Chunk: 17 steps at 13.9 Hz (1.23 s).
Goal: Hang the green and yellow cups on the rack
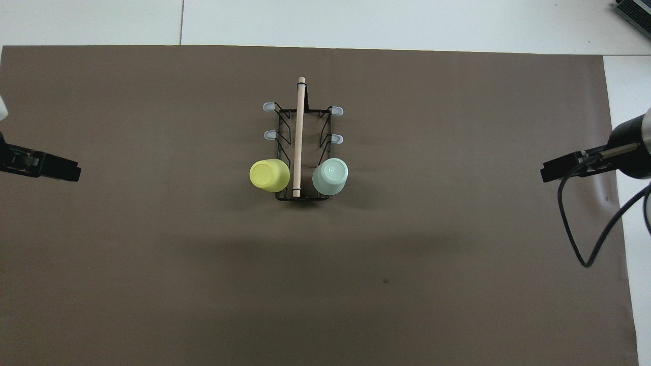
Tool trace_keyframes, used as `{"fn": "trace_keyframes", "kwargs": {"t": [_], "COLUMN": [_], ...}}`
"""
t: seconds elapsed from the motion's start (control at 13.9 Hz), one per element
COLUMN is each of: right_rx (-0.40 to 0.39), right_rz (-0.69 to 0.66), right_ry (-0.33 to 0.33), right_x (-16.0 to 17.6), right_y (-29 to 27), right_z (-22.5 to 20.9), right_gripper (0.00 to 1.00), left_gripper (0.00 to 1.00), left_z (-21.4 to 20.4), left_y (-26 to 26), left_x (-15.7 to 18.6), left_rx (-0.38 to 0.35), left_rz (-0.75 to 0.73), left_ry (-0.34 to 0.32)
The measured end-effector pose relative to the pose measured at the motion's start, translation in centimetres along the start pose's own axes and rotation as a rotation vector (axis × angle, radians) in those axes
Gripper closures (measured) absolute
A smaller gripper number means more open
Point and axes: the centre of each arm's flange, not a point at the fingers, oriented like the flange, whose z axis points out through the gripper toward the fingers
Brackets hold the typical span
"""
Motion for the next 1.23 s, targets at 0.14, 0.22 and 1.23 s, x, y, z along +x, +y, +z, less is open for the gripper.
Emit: {"fn": "trace_keyframes", "kwargs": {"t": [0.14, 0.22, 1.23], "right_rx": [-0.001, -0.001, -0.001], "right_rz": [0.002, 0.002, 0.001], "right_ry": [0.005, 0.006, 0.007], "right_x": [0.0, 0.0, 0.15], "right_y": [0.09, 0.14, 0.11], "right_z": [-0.24, -0.29, -0.3], "right_gripper": [0.0, 0.0, 0.0], "left_gripper": [0.0, 0.0, 0.0], "left_z": [0.0, -0.01, -0.08], "left_y": [0.02, 0.01, 0.02], "left_x": [0.0, 0.01, 0.01], "left_rx": [0.0, 0.0, 0.001], "left_rz": [0.0, 0.0, 0.001], "left_ry": [0.0, 0.0, 0.004]}}
